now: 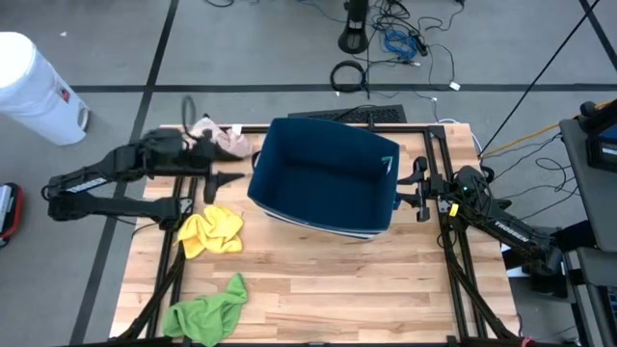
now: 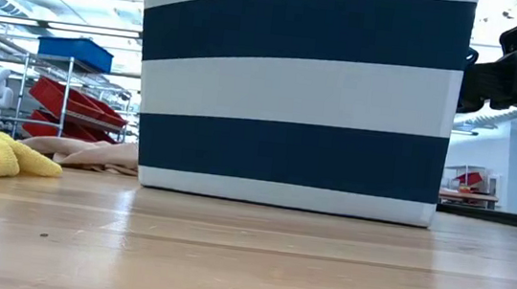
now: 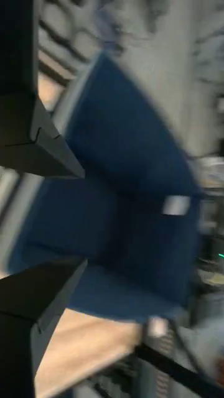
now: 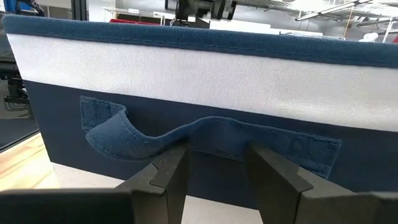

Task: Fold towel
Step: Fold the yellow towel

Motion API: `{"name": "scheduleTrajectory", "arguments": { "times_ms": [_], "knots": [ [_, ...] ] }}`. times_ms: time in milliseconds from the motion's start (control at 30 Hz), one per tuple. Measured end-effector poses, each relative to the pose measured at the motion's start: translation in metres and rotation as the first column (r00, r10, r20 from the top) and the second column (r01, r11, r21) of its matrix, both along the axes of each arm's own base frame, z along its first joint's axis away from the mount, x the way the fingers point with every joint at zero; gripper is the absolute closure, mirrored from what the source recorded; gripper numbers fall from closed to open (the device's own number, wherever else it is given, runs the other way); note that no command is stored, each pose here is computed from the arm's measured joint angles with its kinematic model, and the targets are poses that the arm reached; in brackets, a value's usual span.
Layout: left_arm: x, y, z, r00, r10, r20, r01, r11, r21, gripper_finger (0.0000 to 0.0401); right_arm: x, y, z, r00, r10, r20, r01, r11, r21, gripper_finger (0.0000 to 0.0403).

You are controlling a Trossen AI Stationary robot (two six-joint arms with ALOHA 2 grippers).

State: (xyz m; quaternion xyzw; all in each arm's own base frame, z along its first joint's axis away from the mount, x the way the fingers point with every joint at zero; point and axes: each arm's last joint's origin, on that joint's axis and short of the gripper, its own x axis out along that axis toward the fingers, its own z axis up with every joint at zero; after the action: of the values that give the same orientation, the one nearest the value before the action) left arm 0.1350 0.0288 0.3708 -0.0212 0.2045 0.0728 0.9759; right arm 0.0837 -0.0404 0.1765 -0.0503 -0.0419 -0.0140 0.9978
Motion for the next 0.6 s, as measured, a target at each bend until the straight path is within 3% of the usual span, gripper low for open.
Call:
{"name": "scheduleTrajectory", "arguments": {
  "times_ms": [100,233,400,600],
  "knots": [
    [0.013,0.002,-0.021,0.999,-0.037,0.012,0.037,0.999,0.005,0.0179,0.000,0.000,0.000,1.000,0.000,0.000,0.000,1.000,0.000,0.0257],
    [0.039,0.004,-0.041,0.953,-0.132,0.273,0.119,0.991,0.064,0.0179,0.000,0.000,0.000,1.000,0.000,0.000,0.000,1.000,0.000,0.0257],
    [0.061,0.009,-0.044,0.761,-0.123,0.637,0.072,0.992,0.106,0.0179,0.000,0.000,0.000,1.000,0.000,0.000,0.000,1.000,0.000,0.0257],
    [0.073,0.012,-0.036,0.560,-0.119,0.820,0.036,0.992,0.119,0.0179,0.000,0.000,0.000,1.000,0.000,-0.001,0.000,1.000,0.001,0.0257]
  ]
}}
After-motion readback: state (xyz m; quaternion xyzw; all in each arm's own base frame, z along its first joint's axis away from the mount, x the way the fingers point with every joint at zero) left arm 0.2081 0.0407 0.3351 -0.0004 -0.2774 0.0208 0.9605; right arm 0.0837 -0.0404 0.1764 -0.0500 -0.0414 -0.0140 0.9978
